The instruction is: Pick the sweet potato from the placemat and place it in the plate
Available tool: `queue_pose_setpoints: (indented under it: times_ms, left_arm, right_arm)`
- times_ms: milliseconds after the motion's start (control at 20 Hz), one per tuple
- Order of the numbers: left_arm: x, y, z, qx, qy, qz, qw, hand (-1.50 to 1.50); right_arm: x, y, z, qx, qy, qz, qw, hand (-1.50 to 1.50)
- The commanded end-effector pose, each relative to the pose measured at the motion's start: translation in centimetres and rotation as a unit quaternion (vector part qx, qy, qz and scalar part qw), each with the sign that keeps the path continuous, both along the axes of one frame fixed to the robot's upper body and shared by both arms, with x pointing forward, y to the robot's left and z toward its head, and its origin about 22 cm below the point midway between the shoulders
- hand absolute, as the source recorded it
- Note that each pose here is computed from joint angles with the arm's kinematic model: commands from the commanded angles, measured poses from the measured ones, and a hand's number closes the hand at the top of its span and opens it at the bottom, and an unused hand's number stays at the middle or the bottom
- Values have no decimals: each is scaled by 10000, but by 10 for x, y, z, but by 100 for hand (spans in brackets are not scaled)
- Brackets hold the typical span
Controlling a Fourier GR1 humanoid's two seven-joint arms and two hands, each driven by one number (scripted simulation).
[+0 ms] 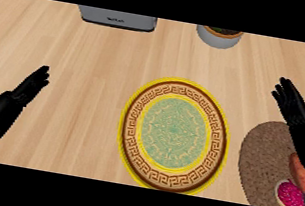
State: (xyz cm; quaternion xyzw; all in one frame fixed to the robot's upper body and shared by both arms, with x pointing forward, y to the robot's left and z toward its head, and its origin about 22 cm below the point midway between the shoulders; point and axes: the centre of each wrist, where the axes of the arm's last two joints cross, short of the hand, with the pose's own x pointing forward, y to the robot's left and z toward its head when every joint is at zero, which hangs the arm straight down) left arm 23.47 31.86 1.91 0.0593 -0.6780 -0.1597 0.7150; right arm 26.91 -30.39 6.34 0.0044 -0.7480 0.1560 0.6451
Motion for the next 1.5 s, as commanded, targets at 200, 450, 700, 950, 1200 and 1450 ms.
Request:
queue_pose_setpoints:
  times_ms: [200,450,700,950,1200,1450]
  left_arm:
    - [4,-8,-14,-263,-353,776,9960,0]
    - [1,-9,-24,-693,-70,867,9938,0]
    - [18,-12,-34,-582,-100,834,9948,0]
    - [12,-4,-42,-621,-134,837,9945,0]
    - [3,-25,-55,-570,-30,858,9947,0]
    - [22,-8,-36,-616,-151,786,9949,0]
  right_arm:
    - [2,-5,-6,802,1165,476,9888,150]
    - [-26,-23,-41,-208,-88,-1506,9883,-150]
    - [-75,-45,-74,-295,-681,-1185,9902,-150]
    - [-108,-80,-77,-945,-816,-1612,9790,-150]
    - [-114,-105,-26,-1685,-544,-1947,9647,-150]
    - [-112,-120,3,-3046,284,-1512,9400,-150]
